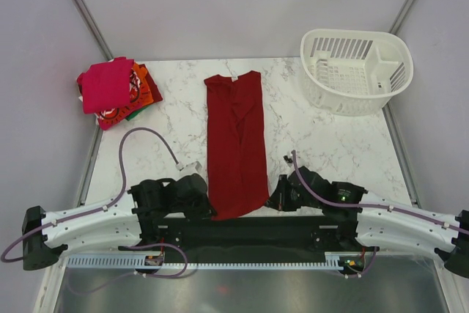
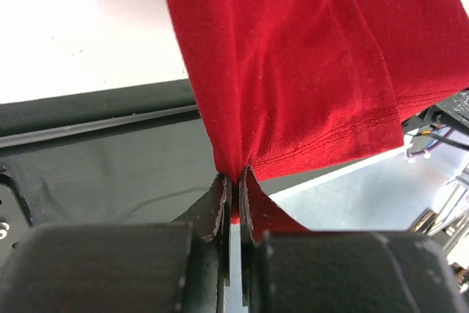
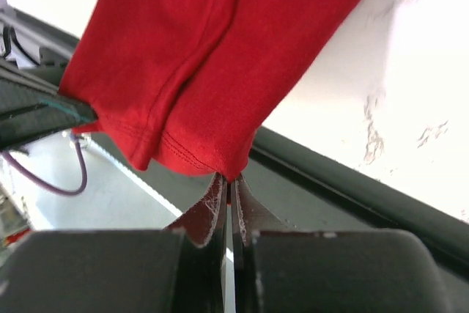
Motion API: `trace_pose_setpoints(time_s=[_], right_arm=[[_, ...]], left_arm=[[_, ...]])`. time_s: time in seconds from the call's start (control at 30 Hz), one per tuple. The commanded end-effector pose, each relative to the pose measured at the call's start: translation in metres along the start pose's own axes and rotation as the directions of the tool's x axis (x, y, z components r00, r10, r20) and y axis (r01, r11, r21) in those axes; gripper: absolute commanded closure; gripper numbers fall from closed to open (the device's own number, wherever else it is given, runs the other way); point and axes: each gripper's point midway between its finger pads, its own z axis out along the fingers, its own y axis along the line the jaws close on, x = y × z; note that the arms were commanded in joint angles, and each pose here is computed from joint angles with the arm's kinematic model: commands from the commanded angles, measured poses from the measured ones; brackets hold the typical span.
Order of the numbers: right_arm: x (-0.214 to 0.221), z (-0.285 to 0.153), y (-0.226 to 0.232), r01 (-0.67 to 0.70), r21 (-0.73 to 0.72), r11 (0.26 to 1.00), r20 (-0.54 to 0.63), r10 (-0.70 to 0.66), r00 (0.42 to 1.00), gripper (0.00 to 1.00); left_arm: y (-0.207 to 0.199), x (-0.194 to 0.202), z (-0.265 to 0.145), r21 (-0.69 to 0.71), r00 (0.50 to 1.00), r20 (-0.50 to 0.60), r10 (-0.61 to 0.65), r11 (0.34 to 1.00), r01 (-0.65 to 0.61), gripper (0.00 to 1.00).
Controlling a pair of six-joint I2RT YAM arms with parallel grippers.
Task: Fold and stack the t-shirts
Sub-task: Fold the tshirt
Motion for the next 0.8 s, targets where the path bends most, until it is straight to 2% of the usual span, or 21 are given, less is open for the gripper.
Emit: trace_pose_setpoints(time_s=[0.0, 0.17, 0.37, 0.43, 0.53, 0.77], right_arm=[[-0.031, -0.01, 0.011, 0.078, 0.062, 0.995, 0.092, -0.083, 0.992, 1.0], [-0.069, -0.013, 0.021, 0.154, 0.186, 0.971, 0.158, -0.184, 0.97, 1.0], [-0.12, -0.012, 0.022, 0.203, 0.294, 0.934, 0.196, -0.267, 0.944, 1.0], [-0.142, -0.011, 0.014, 0.207, 0.327, 0.922, 0.204, -0.283, 0.937, 1.0], [-0.171, 0.003, 0.004, 0.208, 0.363, 0.908, 0.186, -0.289, 0.939, 1.0], [-0.223, 0.03, 0.002, 0.21, 0.377, 0.902, 0.181, -0.295, 0.938, 1.0]], left_arm=[[-0.015, -0.023, -0.016, 0.002, 0.994, 0.099, 0.048, 0.999, -0.049, 0.88], [-0.038, -0.068, -0.038, -0.062, 0.957, 0.252, 0.145, 0.989, -0.133, 0.85], [-0.055, -0.117, -0.038, -0.163, 0.928, 0.277, 0.25, 0.964, -0.21, 0.9], [-0.056, -0.142, -0.042, -0.177, 0.924, 0.309, 0.224, 0.968, -0.176, 0.9], [-0.057, -0.174, -0.036, -0.214, 0.918, 0.318, 0.237, 0.961, -0.174, 0.89], [-0.061, -0.23, 0.002, -0.265, 0.931, 0.235, 0.279, 0.94, -0.215, 0.92]])
